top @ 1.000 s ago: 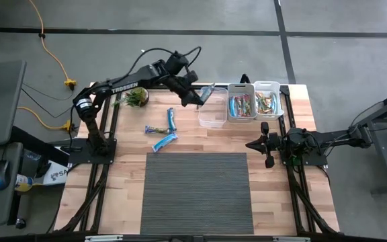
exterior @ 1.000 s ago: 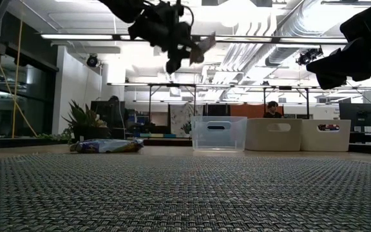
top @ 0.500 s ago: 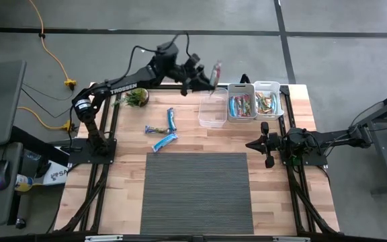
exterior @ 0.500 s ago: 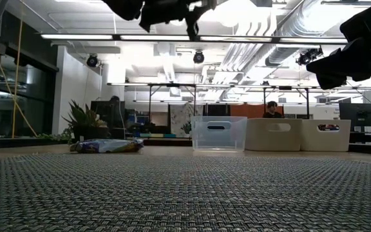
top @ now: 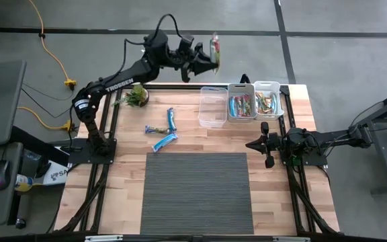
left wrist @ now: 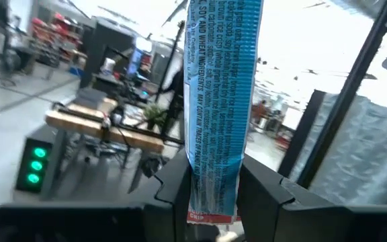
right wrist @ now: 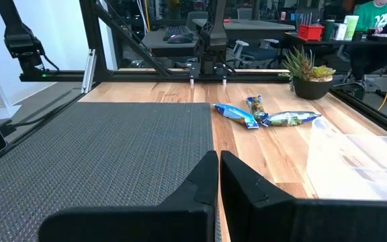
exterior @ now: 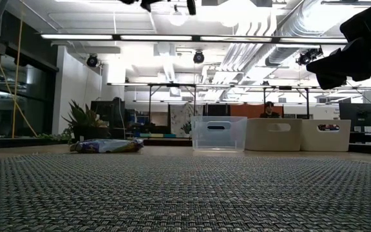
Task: Pick and place Granola Bars by type
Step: Put the red granola bar into the gray bin
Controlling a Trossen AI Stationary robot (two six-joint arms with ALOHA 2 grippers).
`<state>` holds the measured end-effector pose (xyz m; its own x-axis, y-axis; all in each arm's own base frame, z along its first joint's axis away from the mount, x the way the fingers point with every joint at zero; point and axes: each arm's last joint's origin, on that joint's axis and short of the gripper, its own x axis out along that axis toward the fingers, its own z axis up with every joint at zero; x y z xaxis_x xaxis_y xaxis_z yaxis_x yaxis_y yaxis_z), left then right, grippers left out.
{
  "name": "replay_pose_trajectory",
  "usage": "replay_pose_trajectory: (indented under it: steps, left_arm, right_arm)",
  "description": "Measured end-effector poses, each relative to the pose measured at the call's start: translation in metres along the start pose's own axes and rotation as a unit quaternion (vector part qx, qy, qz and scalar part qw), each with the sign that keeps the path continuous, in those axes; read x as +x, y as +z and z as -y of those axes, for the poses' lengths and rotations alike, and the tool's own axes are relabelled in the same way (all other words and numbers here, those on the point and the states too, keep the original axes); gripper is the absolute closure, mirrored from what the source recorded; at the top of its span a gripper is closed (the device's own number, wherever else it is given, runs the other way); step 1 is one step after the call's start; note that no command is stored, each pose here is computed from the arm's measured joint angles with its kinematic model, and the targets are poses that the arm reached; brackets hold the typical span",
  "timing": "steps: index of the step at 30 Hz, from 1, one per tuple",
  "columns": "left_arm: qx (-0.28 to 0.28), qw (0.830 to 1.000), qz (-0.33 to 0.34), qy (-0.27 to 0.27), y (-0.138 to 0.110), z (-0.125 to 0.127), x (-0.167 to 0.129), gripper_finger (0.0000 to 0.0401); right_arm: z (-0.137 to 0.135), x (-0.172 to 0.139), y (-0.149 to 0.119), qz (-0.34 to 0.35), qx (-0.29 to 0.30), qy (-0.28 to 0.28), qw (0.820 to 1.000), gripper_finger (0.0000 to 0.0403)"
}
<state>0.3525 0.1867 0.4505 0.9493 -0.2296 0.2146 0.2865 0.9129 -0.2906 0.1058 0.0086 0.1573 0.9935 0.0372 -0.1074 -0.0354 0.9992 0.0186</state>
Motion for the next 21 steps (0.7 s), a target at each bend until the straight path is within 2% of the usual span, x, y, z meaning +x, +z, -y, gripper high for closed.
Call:
replay_pose_trajectory:
  steps: [7, 10, 15, 21]
  left_arm:
    - [0.033, 0.999, 0.028, -0.008, 0.029, 0.014, 0.002, 0.0305]
    - [0.034, 0.999, 0.032, -0.012, 0.035, 0.011, 0.008, 0.0305]
    - [0.016, 1.000, 0.021, 0.000, 0.039, 0.002, 0.026, 0.0305]
    - [-0.026, 0.998, 0.023, 0.058, 0.025, -0.017, 0.054, 0.0305]
  right_arm:
    - [0.000, 0.000, 0.000, 0.000, 0.000, 0.000, 1.000, 0.0402]
    - [0.000, 0.000, 0.000, 0.000, 0.000, 0.000, 1.000, 0.0402]
    - [0.000, 0.000, 0.000, 0.000, 0.000, 0.000, 1.000, 0.0402]
    - [0.000, 0.000, 0.000, 0.000, 0.000, 0.000, 1.000, 0.0402]
